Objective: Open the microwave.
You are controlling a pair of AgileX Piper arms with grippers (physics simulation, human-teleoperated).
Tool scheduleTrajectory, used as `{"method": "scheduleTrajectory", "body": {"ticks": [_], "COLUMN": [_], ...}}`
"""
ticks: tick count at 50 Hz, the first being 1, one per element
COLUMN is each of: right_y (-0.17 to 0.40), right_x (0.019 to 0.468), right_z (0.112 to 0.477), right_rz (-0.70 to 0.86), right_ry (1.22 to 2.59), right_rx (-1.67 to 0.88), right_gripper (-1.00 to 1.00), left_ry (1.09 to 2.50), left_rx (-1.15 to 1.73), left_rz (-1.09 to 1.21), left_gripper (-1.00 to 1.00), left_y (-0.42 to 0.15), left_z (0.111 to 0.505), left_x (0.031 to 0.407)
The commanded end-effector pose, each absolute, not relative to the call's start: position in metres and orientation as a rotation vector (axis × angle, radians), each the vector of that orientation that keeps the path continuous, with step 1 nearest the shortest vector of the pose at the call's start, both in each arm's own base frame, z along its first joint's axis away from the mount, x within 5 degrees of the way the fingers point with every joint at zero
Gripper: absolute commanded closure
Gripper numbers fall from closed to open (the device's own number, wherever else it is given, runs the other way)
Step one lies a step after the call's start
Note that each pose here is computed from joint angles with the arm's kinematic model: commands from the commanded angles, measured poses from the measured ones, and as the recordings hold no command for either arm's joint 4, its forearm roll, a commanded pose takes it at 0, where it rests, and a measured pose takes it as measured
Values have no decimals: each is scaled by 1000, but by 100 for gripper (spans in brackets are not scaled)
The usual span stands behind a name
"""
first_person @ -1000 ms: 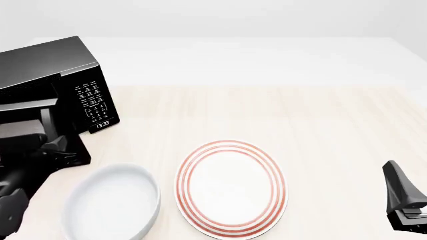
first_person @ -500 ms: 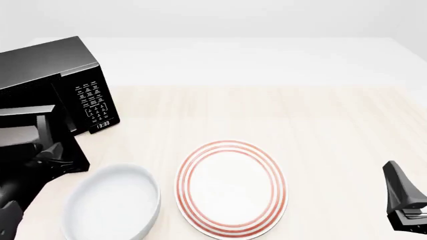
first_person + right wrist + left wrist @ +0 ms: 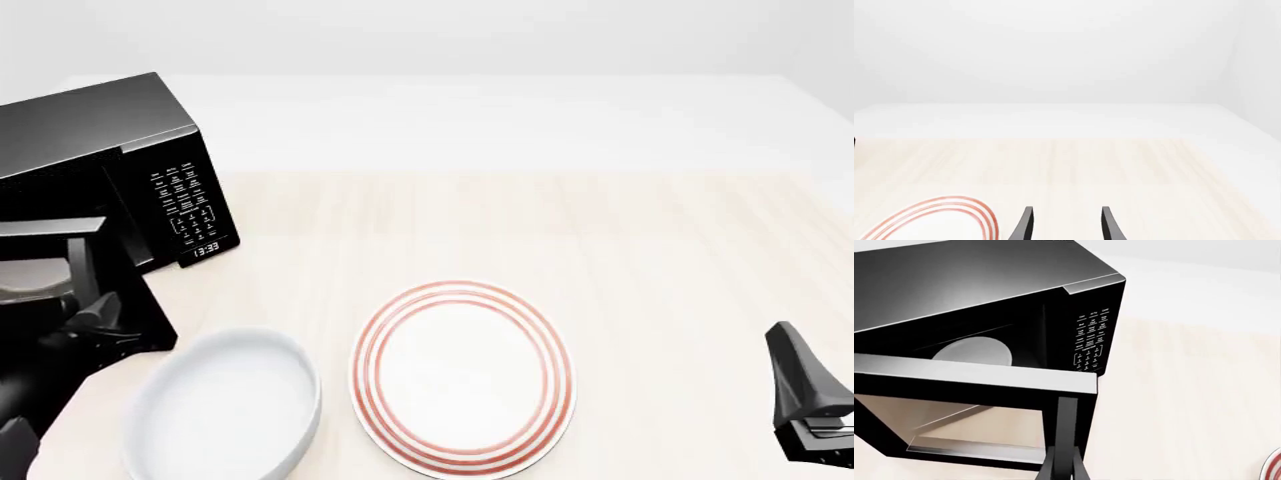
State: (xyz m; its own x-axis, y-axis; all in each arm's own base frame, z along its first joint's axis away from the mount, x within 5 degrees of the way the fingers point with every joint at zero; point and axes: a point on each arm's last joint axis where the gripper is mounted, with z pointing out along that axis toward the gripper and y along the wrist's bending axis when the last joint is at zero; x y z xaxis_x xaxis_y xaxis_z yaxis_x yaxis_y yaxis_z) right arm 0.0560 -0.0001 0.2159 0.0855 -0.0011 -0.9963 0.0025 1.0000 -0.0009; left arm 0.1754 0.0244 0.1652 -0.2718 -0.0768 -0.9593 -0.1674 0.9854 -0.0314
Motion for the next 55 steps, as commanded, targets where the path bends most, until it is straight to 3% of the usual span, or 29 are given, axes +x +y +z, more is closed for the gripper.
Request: {"method": "scheduleTrajectory", "body": {"ticks": [1,13,14,38,55], "right_y": [0,0,0,0,0], "right_x": [56,56,56,56,56], "right_z": [216,216,216,216,216], "right_rz": [-3,-3,-3,-3,-3], "right_ry": [1485,1485,1485,1485,1485], "right_rx": [1,1,1,1,1], "right_gripper": [-100,-100,-100,-100,-100], "left_ry": [1783,1783,1783,1788,1761], "left_rx": [-93,-92,-88,-136,-124], "left_rz": [6,-1,-4,48,59], "left_gripper": [100,100,-100,-100,-100], "left_y": [10,9,8,19,18], "left_z": [175,175,174,171,190], "left_x": [180,181,180,175,159]}}
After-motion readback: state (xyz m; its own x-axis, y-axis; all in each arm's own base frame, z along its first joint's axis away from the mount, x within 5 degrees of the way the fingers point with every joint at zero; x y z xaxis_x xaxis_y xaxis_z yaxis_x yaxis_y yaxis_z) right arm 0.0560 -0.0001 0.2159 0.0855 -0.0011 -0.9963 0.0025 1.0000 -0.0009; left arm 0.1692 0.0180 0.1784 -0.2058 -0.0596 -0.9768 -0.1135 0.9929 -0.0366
